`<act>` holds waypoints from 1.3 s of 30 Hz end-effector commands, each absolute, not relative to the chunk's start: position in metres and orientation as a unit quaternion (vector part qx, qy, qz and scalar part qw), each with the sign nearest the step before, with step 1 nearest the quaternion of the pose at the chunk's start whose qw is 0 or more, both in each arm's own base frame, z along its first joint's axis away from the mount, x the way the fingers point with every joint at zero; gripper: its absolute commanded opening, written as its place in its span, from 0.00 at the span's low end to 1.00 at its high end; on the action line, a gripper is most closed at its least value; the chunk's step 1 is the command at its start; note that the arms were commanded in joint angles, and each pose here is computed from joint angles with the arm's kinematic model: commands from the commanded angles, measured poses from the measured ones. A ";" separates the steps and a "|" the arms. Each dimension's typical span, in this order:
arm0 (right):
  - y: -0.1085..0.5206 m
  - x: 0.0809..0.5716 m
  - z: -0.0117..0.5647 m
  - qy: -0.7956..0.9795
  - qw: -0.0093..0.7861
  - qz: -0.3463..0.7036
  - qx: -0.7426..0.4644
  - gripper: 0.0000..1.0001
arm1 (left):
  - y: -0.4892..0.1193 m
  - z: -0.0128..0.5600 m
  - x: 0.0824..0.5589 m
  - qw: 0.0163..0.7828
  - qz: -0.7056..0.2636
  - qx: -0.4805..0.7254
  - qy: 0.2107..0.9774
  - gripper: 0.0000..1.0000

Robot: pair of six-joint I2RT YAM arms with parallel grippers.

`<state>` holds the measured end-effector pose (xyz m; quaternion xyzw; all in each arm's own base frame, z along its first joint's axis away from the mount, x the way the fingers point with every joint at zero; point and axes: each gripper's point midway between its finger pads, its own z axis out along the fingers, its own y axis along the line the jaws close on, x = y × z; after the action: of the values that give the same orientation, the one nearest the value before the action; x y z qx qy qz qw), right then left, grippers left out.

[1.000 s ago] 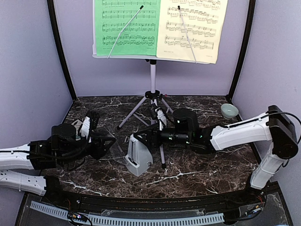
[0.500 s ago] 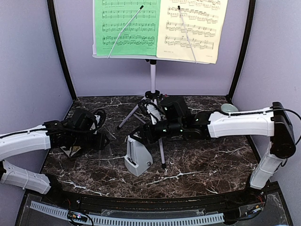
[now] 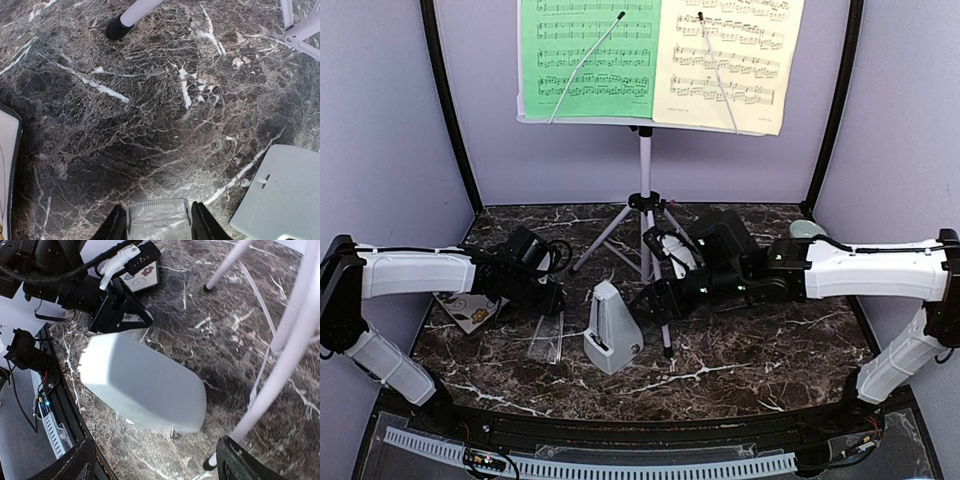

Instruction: Set up the instrument practice props

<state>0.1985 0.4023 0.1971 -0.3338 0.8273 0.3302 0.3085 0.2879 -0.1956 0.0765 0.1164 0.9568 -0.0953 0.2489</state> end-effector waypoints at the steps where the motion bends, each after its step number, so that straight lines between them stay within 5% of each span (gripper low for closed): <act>1: 0.375 0.184 0.171 0.853 0.287 0.299 -0.318 0.81 | -0.199 0.068 0.293 0.241 -0.097 0.132 0.957 0.19; 9: 0.368 0.158 0.130 0.864 0.259 0.285 -0.323 0.65 | -0.190 0.079 0.303 0.257 -0.091 0.123 0.954 0.59; 13: 0.376 0.157 0.110 0.868 0.255 0.272 -0.328 0.53 | -0.193 0.108 0.302 0.296 -0.120 0.125 0.939 0.65; 27: 0.417 0.187 0.093 0.866 0.287 0.245 -0.329 0.28 | -0.234 0.128 0.270 0.332 -0.276 0.133 0.892 0.53; 39: 0.428 0.217 0.099 0.866 0.315 0.236 -0.308 0.24 | -0.244 0.097 0.244 0.298 -0.285 0.143 0.900 0.47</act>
<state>0.1956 0.4168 0.0837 -0.3251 0.8739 0.2303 0.2787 0.2518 -0.2454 0.1105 0.1522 0.8961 -0.2790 0.3099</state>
